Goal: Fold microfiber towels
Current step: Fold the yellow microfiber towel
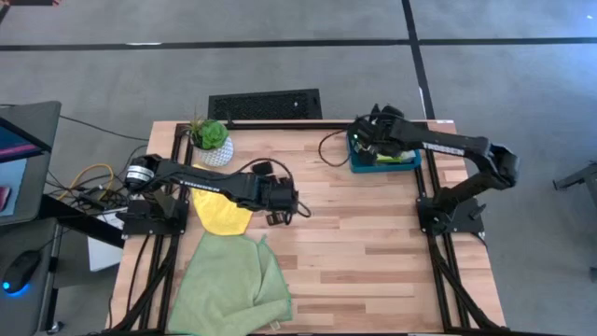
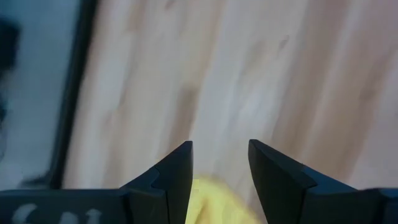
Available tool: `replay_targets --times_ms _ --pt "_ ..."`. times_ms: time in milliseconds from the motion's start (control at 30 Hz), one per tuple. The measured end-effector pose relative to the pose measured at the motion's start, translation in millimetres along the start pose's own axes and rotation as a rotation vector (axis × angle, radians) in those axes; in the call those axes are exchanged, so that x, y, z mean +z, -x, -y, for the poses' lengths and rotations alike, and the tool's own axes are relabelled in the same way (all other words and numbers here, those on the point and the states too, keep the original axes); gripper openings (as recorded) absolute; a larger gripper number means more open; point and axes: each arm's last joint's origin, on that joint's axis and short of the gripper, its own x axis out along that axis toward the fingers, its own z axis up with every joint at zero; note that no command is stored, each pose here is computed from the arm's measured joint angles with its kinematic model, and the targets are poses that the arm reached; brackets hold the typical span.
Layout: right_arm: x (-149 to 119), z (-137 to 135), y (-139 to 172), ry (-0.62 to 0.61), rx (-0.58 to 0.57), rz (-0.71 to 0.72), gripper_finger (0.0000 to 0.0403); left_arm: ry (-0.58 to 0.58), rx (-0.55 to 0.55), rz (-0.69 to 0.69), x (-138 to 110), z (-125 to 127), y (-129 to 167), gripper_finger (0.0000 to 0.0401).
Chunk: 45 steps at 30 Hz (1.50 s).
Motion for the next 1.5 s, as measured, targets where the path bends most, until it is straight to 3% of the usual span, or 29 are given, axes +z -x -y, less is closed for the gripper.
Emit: replay_targets --times_ms 133,367,600,733,1067,1500 --pt "-2.4 -15.1 36.9 0.008 0.105 0.153 0.0227 0.085 0.044 -0.083 -20.6 -4.4 12.4 0.0149" --pt "-6.0 -52.8 89.2 0.118 0.296 0.398 0.0226 0.265 -0.046 -0.193 -70.9 1.1 14.0 0.0149" --pt "-9.7 -87.9 122.6 0.219 0.437 0.562 0.0226 0.401 0.007 -0.342 -126.6 11.6 -11.3 0.0149" --pt "-9.5 -99.4 133.4 0.229 0.466 0.629 0.0226 0.415 0.012 -0.333 -142.5 16.2 -34.7 0.0149" --pt "-6.1 -103.5 139.9 0.174 0.493 0.679 0.0226 0.444 -0.017 -0.253 -153.0 12.8 -63.7 0.0149" --pt "-6.2 -103.5 139.8 0.172 0.494 0.677 0.0226 0.418 -0.222 0.01 -125.2 12.6 -79.1 0.0149"
